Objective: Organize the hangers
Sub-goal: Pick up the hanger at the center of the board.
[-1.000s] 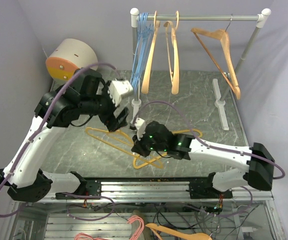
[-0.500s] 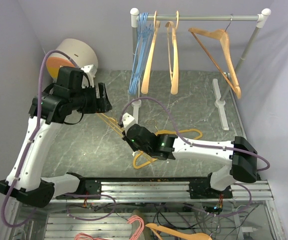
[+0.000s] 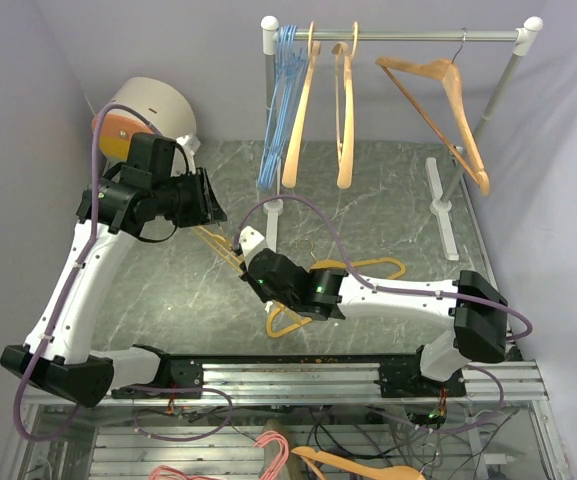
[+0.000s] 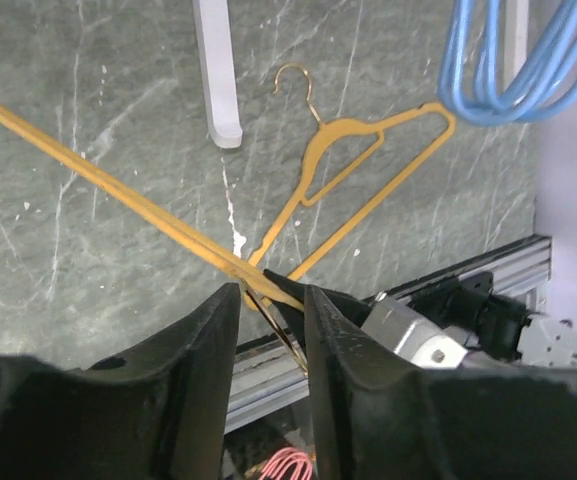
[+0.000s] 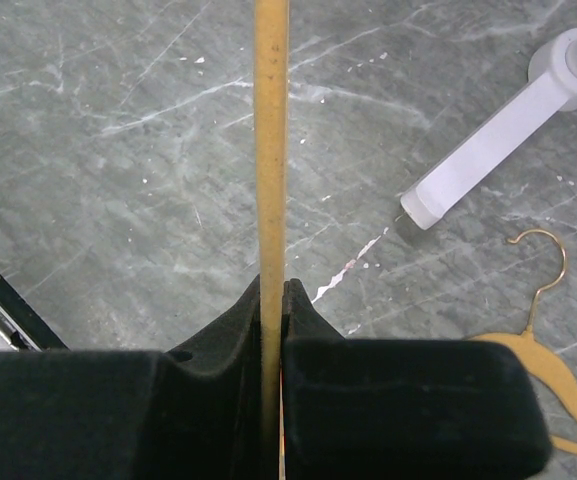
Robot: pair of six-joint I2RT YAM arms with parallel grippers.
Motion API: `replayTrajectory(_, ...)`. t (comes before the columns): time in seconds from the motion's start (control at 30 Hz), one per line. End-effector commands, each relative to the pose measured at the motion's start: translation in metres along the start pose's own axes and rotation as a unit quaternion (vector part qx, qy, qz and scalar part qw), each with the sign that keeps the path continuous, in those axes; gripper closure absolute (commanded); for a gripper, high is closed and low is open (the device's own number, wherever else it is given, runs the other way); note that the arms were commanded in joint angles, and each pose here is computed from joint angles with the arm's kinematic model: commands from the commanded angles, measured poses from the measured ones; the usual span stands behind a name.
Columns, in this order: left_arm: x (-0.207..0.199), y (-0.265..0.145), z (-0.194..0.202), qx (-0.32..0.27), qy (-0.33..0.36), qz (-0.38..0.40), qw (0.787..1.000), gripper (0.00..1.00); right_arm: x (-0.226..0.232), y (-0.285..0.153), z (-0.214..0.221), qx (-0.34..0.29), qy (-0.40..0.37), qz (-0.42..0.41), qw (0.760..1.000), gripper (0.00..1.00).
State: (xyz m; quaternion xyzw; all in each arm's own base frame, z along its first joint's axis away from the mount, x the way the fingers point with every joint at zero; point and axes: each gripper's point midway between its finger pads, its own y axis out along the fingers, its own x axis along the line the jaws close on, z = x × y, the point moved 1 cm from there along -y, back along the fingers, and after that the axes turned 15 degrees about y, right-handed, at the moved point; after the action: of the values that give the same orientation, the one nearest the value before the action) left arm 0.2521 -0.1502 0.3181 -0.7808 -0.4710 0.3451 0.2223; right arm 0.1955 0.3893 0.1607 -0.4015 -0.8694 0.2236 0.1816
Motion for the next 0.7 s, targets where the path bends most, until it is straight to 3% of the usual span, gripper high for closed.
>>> replayTrajectory(0.0, -0.004, 0.015, 0.015, 0.035, 0.032, 0.037, 0.998, 0.59, 0.010, 0.001, -0.021, -0.035, 0.015, -0.016, 0.999, 1.00)
replayTrajectory(0.23, -0.015, 0.015, 0.031, 0.060, 0.091, 0.074, 0.991, 0.59, 0.003, 0.001, -0.018, -0.032, 0.032, -0.027, 0.999, 1.00)
replayTrajectory(0.4, -0.023, 0.002, 0.024, 0.033, 0.178, 0.110, 0.977, 0.91, 0.001, -0.004, -0.016, -0.030, 0.034, -0.054, 0.998, 1.00)
replayTrajectory(0.43, -0.025, 0.000, 0.022, 0.025, 0.210, 0.123, 0.970, 0.93, 0.005, -0.007, -0.014, -0.028, 0.029, -0.073, 0.997, 1.00)
replayTrajectory(0.57, -0.053, -0.015, 0.030, -0.001, 0.337, 0.249, 0.908, 0.93, 0.017, -0.020, -0.001, 0.000, 0.015, -0.136, 0.991, 1.00)
replayTrajectory(0.67, -0.067, -0.032, 0.049, -0.029, 0.475, 0.354, 0.805, 0.93, 0.029, -0.039, 0.015, 0.022, 0.000, -0.200, 0.980, 1.00)
